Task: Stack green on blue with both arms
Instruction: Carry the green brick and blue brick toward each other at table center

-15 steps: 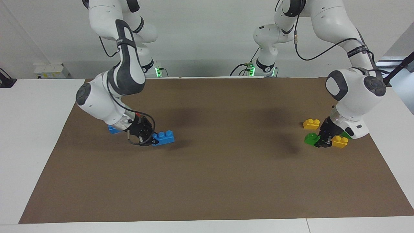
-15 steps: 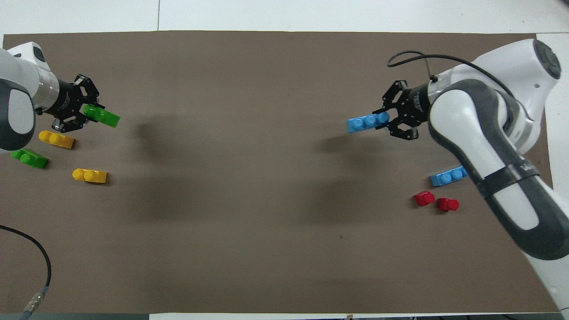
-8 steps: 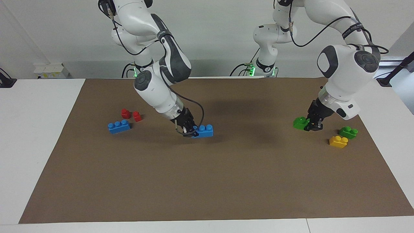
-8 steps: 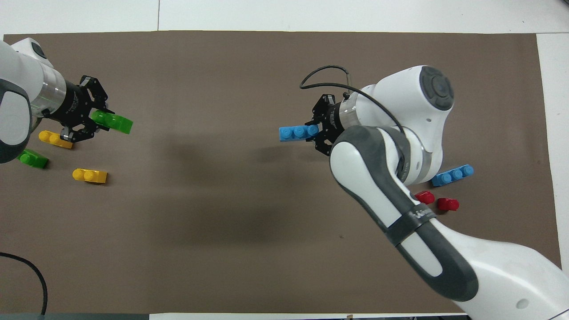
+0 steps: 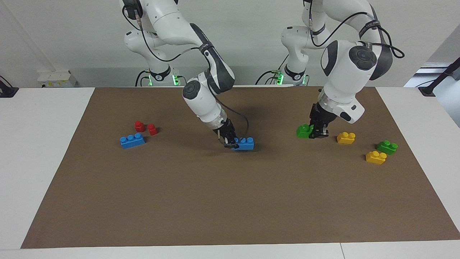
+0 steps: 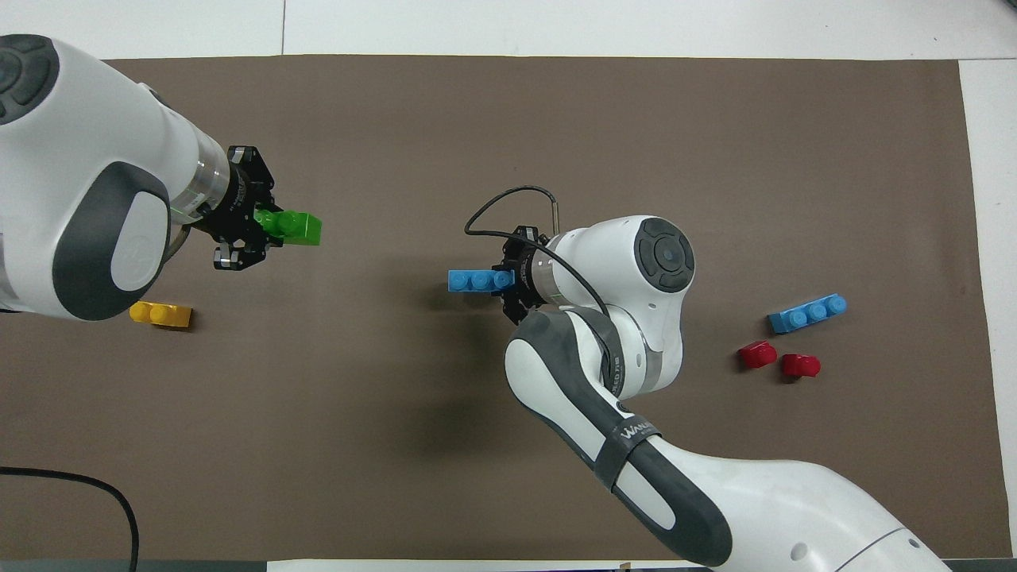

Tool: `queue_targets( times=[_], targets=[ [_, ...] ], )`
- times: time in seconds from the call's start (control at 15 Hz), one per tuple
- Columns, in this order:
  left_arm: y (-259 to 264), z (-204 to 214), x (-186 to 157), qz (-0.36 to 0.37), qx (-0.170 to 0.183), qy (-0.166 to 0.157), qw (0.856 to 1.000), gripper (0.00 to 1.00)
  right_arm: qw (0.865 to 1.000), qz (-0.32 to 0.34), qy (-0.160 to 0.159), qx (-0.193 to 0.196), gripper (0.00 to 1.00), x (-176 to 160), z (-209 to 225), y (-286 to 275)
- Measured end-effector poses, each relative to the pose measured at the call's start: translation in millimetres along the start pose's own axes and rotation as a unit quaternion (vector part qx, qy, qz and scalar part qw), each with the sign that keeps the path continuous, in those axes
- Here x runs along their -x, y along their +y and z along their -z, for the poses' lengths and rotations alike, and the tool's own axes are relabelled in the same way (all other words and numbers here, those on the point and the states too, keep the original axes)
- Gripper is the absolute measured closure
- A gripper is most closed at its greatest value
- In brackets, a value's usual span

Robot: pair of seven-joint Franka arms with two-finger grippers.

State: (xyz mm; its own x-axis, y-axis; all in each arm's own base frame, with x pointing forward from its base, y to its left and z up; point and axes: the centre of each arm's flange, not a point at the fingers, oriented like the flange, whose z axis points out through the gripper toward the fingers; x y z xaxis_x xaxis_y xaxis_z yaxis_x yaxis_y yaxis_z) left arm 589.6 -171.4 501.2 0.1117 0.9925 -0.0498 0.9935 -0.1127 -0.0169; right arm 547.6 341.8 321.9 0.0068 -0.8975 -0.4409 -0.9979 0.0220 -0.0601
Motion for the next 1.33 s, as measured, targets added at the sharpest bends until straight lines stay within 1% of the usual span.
queue_targets(
  times=[0.2,0.33,0.47,0.6,0.87,1.07,1.33],
  targets=[
    [-6.8,-7.4,31.0,0.040,0.005,-0.001,0.999,0.66,1.000,0.002,0.004,0.003,0.66,-0.2,-13.7,4.5],
    [-17.8,-23.1,63.2,0.052,0.016,-0.002,0.999,0.66,1.000,0.002,0.007,0.008,0.66,-1.2,-20.8,6.7],
    [-32.4,-40.9,94.6,0.059,0.026,0.007,0.998,0.66,1.000,0.001,0.008,0.008,0.66,-3.1,-24.2,6.7],
    [-42.4,-55.4,115.4,0.062,0.032,0.014,0.997,0.66,1.000,0.000,0.009,0.002,0.66,-5.8,-26.3,6.4],
    [-59.4,-89.6,151.0,0.071,0.055,0.029,0.996,0.66,1.000,-0.001,0.011,0.002,0.66,-7.4,-27.7,7.2],
    [-68.3,-110.1,168.9,0.070,0.056,0.032,0.995,0.66,1.000,-0.001,0.011,0.002,0.66,-7.4,-27.7,7.2],
    [-72.4,-144.2,190.3,0.074,0.067,0.053,0.994,0.66,1.000,-0.001,0.011,-0.001,0.66,-7.9,-27.8,7.2]
  ],
)
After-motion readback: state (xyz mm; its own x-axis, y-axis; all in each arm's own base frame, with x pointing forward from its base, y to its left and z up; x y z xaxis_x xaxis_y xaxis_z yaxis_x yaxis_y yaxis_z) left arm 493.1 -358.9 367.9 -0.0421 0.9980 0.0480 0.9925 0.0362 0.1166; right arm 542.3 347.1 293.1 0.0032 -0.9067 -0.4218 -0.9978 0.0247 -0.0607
